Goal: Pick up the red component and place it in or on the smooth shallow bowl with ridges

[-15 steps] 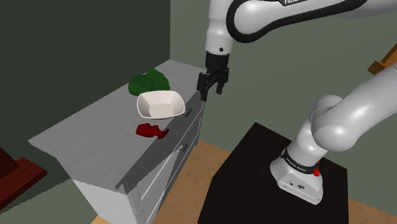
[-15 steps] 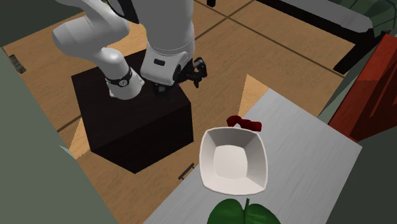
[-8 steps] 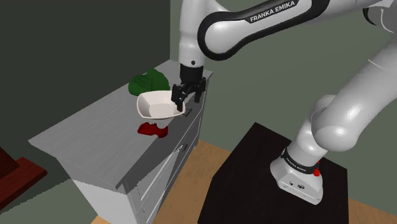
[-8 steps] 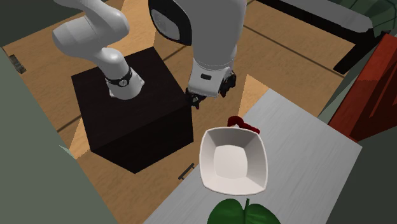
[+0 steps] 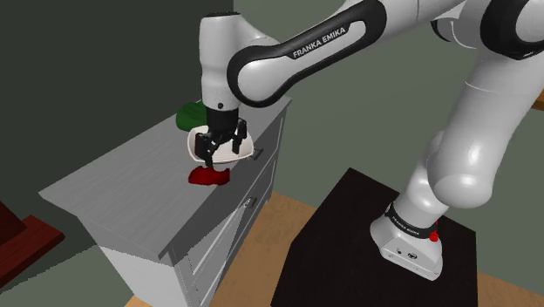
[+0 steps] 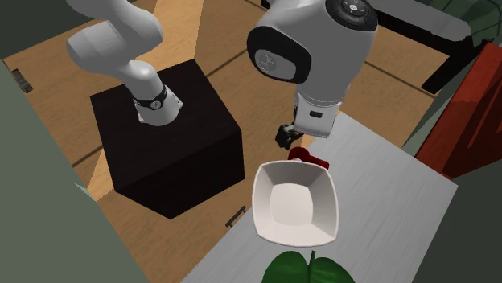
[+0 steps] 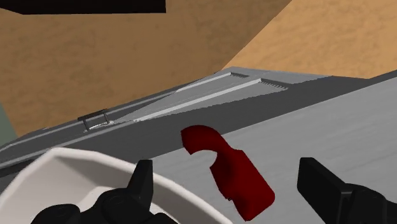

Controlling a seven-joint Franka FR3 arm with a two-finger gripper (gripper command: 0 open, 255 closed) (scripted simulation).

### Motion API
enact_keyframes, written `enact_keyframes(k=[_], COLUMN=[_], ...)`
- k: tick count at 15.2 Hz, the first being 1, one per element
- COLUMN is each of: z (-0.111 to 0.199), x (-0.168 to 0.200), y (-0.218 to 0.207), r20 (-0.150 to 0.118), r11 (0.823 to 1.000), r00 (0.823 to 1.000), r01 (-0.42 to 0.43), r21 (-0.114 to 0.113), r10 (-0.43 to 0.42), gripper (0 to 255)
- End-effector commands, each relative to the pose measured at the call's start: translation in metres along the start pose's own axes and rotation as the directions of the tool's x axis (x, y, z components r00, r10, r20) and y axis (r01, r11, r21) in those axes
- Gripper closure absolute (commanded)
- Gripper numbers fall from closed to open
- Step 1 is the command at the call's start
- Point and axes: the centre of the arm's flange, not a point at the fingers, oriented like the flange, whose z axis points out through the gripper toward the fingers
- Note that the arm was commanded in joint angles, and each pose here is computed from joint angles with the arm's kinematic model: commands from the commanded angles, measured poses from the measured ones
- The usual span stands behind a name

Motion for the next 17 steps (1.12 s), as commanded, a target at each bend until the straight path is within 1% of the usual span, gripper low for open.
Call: enact_keyframes(k=[1,3,10,17], z=[0.012,0.018,0.058,0.058], x=[0.012,0.019,0.019,0.019], y=[-0.020,-0.032,-0.032,-0.032], r20=[-0.011,-0.016,-0.016,-0.016], r11=[1.000,1.000,1.000,1.000], r00=[1.000,1.000,1.000,1.000], r01=[0.006,0.011,0.011,0.011], r21=[-0.003,-0.005,-0.005,-0.005], r10=[-0.006,-0.011,-0.011,-0.011], gripper=[0,0,0,0])
